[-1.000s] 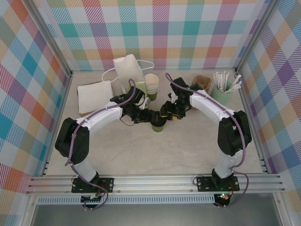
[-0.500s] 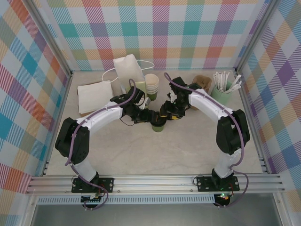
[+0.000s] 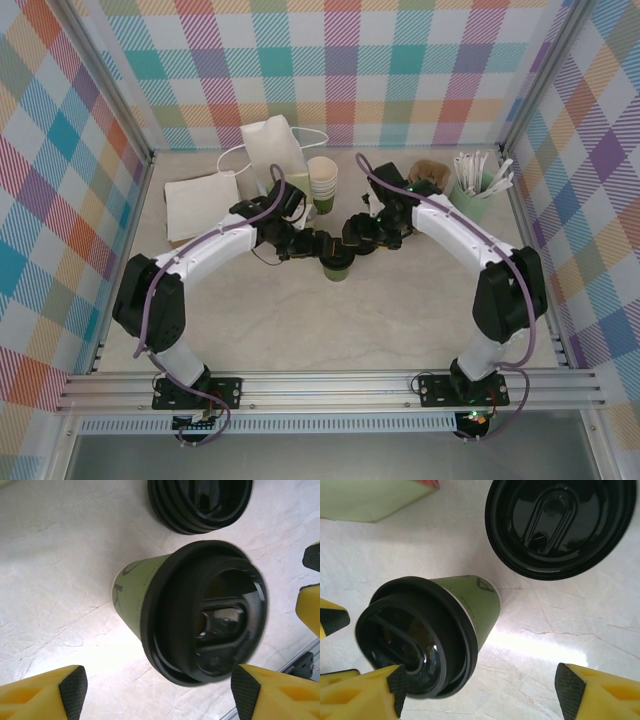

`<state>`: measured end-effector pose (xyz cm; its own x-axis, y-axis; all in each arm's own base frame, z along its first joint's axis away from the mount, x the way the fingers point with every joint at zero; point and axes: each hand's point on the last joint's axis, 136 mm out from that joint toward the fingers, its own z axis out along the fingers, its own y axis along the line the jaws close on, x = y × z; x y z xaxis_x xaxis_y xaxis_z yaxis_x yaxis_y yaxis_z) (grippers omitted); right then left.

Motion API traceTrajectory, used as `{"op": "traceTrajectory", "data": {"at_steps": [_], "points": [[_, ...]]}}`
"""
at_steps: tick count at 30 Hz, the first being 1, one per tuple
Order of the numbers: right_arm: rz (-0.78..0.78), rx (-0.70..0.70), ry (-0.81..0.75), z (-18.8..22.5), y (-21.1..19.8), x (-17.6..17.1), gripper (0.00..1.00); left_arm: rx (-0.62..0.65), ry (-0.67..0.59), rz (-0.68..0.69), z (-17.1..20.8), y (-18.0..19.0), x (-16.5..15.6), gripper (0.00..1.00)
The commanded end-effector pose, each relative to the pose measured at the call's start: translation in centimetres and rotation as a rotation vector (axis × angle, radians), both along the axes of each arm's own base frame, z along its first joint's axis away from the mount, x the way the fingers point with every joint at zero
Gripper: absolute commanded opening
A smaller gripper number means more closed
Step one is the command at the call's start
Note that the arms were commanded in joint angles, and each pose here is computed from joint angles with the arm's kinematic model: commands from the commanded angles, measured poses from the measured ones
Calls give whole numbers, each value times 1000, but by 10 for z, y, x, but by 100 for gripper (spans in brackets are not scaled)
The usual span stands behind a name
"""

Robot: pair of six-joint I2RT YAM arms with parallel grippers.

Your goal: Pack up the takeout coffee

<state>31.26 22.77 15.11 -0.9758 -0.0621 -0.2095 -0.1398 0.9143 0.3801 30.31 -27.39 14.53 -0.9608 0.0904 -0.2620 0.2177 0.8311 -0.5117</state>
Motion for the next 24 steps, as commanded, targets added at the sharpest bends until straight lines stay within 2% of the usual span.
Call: {"op": "traceTrajectory", "data": {"at_steps": [1, 7, 13, 16, 24], "points": [[19, -2, -84, 20, -6, -5, 88, -58, -89, 18, 45, 1, 2, 79], [68, -65, -149, 34, -5, -18, 100, -83, -261, 64, 85, 17, 7, 84], [149, -180, -156, 32, 7, -28, 100, -91, -508, 205, 125, 51, 14, 97], [195, -233, -145, 27, 17, -29, 100, -85, -593, 278, 137, 69, 15, 100], [293, -299, -79, 9, 44, -27, 100, -60, -668, 351, 148, 93, 9, 100]]}}
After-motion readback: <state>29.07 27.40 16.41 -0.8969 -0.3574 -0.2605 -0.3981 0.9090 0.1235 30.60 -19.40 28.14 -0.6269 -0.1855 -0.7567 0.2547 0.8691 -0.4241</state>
